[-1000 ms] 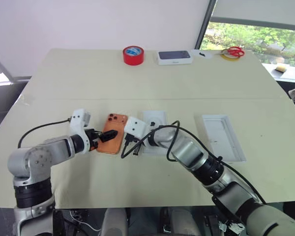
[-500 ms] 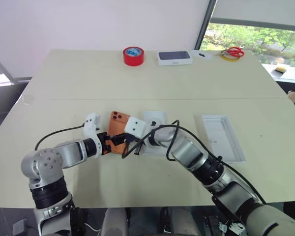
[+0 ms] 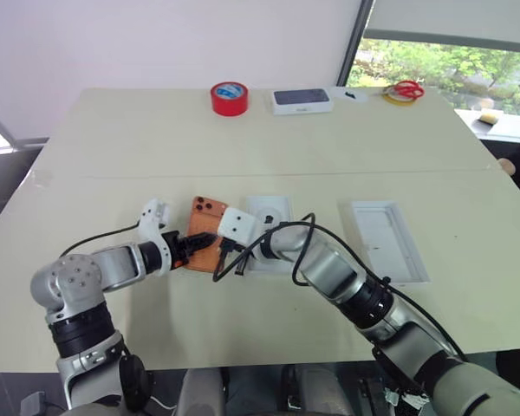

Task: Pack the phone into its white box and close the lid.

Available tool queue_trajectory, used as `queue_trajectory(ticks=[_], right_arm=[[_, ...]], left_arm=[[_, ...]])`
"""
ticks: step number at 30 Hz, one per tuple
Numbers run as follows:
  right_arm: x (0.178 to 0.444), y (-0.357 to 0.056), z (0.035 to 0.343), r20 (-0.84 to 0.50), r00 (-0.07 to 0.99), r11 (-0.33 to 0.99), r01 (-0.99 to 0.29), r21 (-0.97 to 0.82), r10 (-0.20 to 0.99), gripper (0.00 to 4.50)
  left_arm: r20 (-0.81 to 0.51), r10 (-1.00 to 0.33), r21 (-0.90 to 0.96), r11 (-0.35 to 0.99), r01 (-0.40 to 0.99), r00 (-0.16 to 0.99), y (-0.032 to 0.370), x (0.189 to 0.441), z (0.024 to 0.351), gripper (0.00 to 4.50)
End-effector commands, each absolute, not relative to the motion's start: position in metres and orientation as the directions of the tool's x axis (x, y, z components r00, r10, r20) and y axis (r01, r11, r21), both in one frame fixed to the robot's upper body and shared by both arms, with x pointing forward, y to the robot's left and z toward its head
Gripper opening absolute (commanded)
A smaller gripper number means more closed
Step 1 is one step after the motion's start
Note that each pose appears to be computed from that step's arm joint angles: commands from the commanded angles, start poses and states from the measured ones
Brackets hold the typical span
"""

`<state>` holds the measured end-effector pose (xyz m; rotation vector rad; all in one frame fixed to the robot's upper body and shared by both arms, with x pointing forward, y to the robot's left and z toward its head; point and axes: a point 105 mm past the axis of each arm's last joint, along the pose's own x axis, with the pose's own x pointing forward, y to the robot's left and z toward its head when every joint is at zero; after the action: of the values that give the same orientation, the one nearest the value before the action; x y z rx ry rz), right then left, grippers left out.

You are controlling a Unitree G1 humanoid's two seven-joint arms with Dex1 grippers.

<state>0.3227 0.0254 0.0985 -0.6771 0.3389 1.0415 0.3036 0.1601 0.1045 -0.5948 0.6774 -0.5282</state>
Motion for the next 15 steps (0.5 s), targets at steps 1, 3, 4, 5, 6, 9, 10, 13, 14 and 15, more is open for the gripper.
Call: queue_trajectory(ticks=[1, 3, 4, 5, 6, 9, 10, 13, 14, 15], right_arm=[[0.320, 0.027, 0.105, -0.542, 0.484, 0.321, -0.871, -0.370, 0.687, 0.00], [0.320, 0.027, 0.105, -0.541, 0.484, 0.321, -0.872, -0.370, 0.688, 0.00], [0.320, 0.027, 0.105, -0.541, 0.484, 0.321, -0.871, -0.371, 0.688, 0.00], [0.320, 0.027, 0.106, -0.540, 0.484, 0.321, -0.871, -0.372, 0.689, 0.00], [0.320, 0.027, 0.107, -0.537, 0.484, 0.321, -0.871, -0.373, 0.690, 0.00], [0.321, 0.026, 0.111, -0.528, 0.490, 0.323, -0.867, -0.380, 0.693, 0.00], [0.321, 0.026, 0.113, -0.525, 0.493, 0.324, -0.865, -0.384, 0.694, 0.00], [0.323, 0.020, 0.132, -0.478, 0.512, 0.331, -0.848, -0.413, 0.714, 0.00], [0.323, 0.019, 0.136, -0.468, 0.515, 0.335, -0.845, -0.416, 0.718, 0.00], [0.322, 0.016, 0.139, -0.460, 0.520, 0.340, -0.842, -0.418, 0.720, 0.00]], left_arm=[[-0.431, -0.614, -0.638, 0.726, 0.257, 0.662, 0.166, 0.301, 0.106, 0.69], [-0.433, -0.614, -0.639, 0.725, 0.256, 0.659, 0.168, 0.300, 0.105, 0.69], [-0.436, -0.614, -0.638, 0.727, 0.255, 0.658, 0.169, 0.299, 0.105, 0.69], [-0.440, -0.612, -0.636, 0.729, 0.253, 0.657, 0.170, 0.299, 0.104, 0.69], [-0.445, -0.609, -0.634, 0.732, 0.249, 0.656, 0.172, 0.298, 0.103, 0.69], [-0.449, -0.607, -0.635, 0.733, 0.244, 0.655, 0.173, 0.297, 0.102, 0.69], [-0.449, -0.606, -0.636, 0.733, 0.242, 0.656, 0.174, 0.296, 0.102, 0.69], [-0.385, -0.602, -0.696, 0.687, 0.209, 0.700, 0.178, 0.303, 0.108, 0.69], [-0.363, -0.603, -0.712, 0.671, 0.205, 0.710, 0.177, 0.305, 0.110, 0.69], [-0.335, -0.607, -0.733, 0.648, 0.206, 0.720, 0.176, 0.307, 0.114, 0.69]])
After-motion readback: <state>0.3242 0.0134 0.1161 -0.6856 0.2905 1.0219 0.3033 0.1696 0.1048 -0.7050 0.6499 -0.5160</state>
